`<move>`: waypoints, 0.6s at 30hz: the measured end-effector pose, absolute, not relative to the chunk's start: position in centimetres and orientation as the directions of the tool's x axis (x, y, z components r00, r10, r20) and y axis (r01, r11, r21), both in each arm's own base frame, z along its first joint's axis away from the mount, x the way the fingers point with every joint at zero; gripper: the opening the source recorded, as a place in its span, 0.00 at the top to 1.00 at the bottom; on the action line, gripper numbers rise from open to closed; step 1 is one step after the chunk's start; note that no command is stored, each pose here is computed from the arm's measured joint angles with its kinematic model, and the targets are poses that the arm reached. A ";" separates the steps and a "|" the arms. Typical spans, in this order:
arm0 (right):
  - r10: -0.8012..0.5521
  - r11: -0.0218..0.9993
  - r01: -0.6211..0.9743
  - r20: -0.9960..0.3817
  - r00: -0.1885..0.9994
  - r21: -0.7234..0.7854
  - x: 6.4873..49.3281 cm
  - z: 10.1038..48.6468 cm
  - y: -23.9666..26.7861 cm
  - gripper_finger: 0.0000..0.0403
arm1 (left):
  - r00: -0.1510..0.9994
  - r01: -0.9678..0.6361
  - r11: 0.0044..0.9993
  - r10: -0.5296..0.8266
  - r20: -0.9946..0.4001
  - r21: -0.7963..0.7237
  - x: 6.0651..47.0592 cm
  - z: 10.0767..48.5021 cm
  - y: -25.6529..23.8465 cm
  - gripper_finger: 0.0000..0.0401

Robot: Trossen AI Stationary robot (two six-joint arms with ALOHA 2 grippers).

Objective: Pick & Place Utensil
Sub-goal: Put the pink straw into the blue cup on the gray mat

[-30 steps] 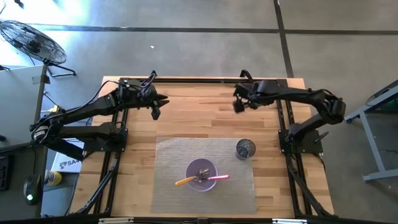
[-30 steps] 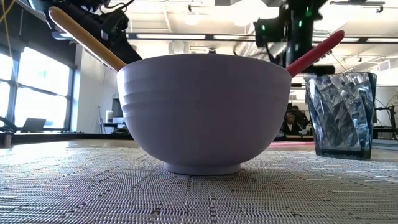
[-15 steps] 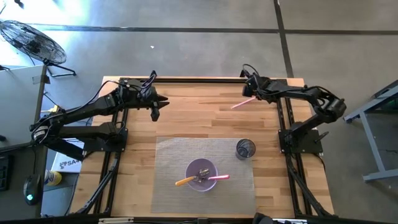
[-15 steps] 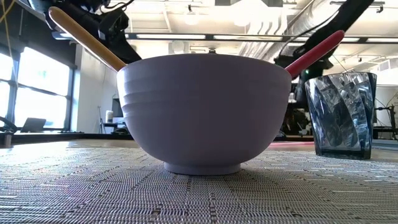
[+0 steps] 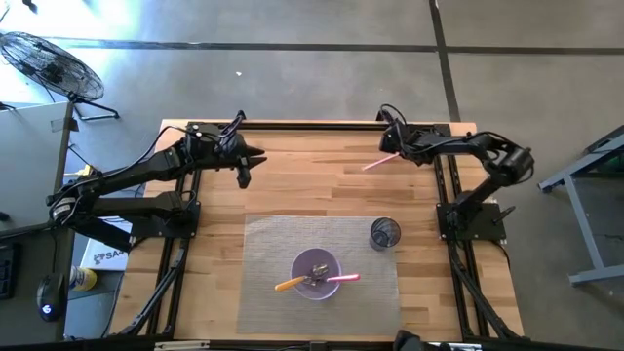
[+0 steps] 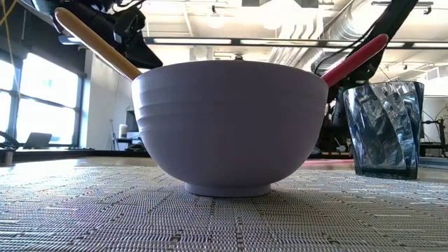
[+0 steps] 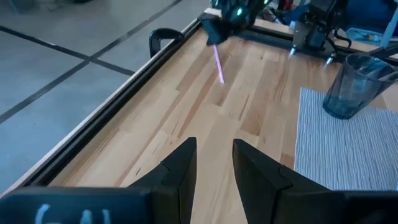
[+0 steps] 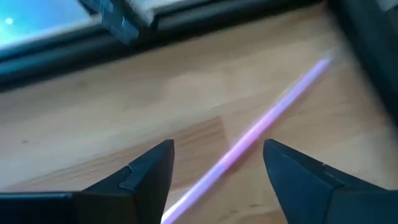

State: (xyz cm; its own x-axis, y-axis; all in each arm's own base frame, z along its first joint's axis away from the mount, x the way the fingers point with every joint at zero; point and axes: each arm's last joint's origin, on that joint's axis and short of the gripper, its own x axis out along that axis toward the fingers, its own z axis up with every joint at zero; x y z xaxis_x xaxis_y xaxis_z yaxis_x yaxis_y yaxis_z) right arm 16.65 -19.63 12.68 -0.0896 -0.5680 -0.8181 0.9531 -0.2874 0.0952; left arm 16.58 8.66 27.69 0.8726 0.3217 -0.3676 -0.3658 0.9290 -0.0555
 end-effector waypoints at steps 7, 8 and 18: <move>-0.535 -0.281 0.960 -0.832 -0.149 0.008 17.6 11.7 -19.7 0.49 | 0.872 -0.366 0.929 0.321 -0.370 -0.056 16.6 27.7 8.7 0.75; -0.530 -0.282 0.959 -0.835 -0.145 0.013 17.6 11.7 -19.8 0.50 | 0.870 -0.367 0.929 0.322 -0.373 -0.056 16.6 27.6 8.7 0.75; -0.486 -0.336 0.937 -0.870 -0.083 0.098 17.8 11.7 -19.7 0.70 | 0.861 -0.370 0.927 0.319 -0.396 -0.058 16.5 27.4 8.6 0.75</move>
State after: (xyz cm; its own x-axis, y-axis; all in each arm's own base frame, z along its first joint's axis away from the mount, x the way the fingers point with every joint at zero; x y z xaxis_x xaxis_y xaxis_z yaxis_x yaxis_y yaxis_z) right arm 17.76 -19.69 11.74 -0.0830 -0.4857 -0.8702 0.9366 -0.3363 0.0984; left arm 16.47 8.63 27.42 0.8611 0.3194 -0.3956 -0.3703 0.9271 -0.0576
